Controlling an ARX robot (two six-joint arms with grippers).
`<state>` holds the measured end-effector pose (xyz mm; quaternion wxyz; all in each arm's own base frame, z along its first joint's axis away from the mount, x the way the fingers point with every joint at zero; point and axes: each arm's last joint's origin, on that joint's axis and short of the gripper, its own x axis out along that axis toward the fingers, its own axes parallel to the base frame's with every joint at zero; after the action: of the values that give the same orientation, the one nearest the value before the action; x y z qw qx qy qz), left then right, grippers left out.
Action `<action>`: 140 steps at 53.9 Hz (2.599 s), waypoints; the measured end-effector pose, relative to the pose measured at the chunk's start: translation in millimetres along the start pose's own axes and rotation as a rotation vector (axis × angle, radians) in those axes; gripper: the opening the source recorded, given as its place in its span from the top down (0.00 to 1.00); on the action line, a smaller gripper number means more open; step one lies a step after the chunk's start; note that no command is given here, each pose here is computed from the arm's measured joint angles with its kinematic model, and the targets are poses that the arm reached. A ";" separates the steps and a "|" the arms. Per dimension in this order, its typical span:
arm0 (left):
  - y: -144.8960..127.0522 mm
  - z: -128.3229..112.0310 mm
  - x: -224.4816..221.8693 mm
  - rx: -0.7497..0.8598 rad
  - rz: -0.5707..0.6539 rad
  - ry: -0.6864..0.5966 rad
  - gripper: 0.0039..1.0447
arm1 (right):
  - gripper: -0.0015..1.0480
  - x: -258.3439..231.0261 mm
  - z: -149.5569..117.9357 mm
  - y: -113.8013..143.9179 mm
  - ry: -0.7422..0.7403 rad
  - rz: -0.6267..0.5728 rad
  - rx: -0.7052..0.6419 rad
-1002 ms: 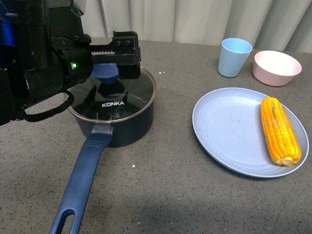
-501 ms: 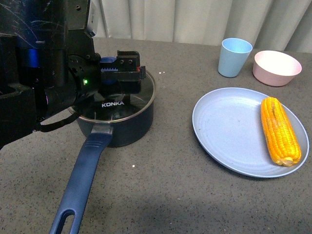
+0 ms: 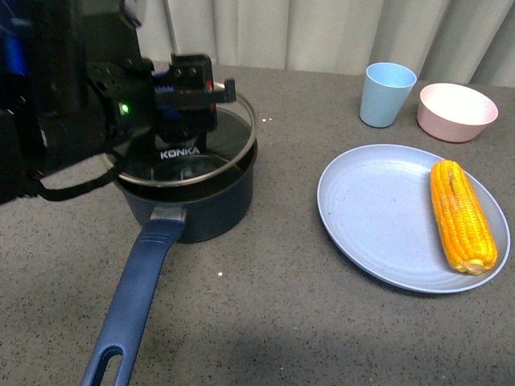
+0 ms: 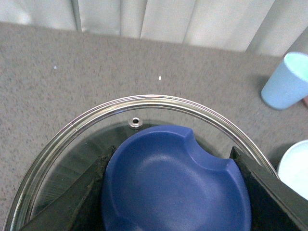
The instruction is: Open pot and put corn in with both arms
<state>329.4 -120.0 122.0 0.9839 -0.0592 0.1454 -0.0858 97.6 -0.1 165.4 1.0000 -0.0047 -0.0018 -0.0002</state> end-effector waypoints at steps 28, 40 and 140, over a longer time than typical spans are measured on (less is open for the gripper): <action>130.4 -0.8 -24.4 -0.065 0.227 -0.085 0.41 | 0.09 0.0 0.0 0.0 0.000 0.000 0.000; 153.0 -25.7 -15.1 -0.073 0.264 -0.039 0.41 | 0.09 0.0 0.0 0.0 0.000 0.000 0.000; 151.0 -10.8 -36.4 -0.089 0.349 -0.013 0.06 | 0.09 0.0 0.0 0.0 0.000 0.000 0.000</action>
<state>314.8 33.5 100.4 0.9812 -0.0771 0.1508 0.0929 97.6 -0.1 165.4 1.0000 -0.0047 -0.0018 -0.0002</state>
